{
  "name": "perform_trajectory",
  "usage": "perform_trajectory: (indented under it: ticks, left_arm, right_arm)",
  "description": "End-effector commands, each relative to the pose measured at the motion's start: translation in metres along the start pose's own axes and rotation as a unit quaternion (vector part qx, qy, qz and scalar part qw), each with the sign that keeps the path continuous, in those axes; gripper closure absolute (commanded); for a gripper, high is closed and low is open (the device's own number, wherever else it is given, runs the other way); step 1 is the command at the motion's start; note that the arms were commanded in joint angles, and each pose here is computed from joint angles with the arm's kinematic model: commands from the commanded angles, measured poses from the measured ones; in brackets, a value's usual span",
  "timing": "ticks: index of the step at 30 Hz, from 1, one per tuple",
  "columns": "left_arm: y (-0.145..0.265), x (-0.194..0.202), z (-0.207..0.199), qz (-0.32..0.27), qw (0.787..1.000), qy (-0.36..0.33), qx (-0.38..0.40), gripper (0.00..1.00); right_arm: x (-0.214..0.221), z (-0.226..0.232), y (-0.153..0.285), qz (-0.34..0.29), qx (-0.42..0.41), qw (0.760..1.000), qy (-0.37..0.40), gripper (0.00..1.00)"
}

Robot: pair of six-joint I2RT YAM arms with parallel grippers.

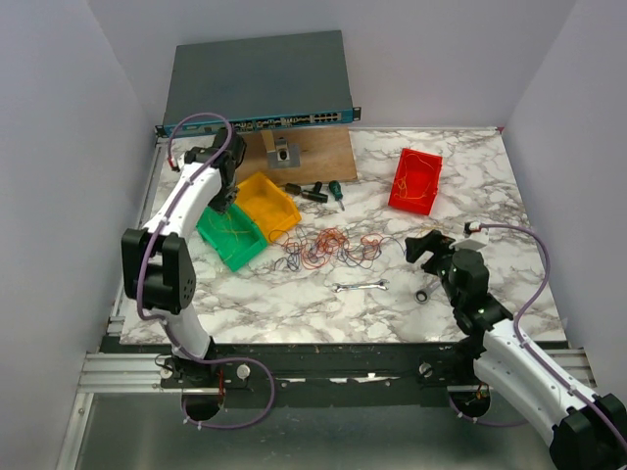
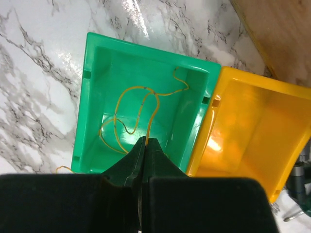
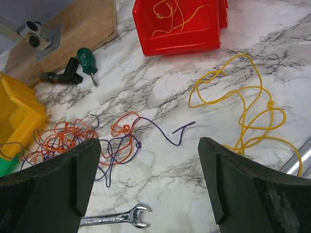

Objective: Untangle the cables

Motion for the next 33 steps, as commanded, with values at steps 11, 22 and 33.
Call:
perform_trajectory:
  ticks: [11, 22, 33]
  left_arm:
    - [0.047, -0.044, 0.009, -0.098, 0.973, 0.160, 0.133, 1.00]
    - [0.037, -0.043, 0.001, -0.107, 0.958, 0.170, 0.204, 1.00]
    - [-0.007, 0.002, 0.023, -0.136, 0.942, 0.180, 0.248, 1.00]
  right_arm:
    - [0.008, 0.000, -0.003, 0.010, -0.011, 1.000, 0.002, 0.12]
    - [0.010, 0.001, -0.003, 0.013, -0.021, 1.000, 0.004, 0.12]
    - [0.011, 0.003, -0.003, 0.016, -0.032, 0.999, 0.005, 0.12]
Point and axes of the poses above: each gripper's point midway between its finger pads, its own y axis back along the fingers, its own z axis along the line the jaws close on, x = y × z, the point moved 6 cm from there along y, back along the fingers, and after that the axes turned 2 degrees about -y, right-handed, at the moved point
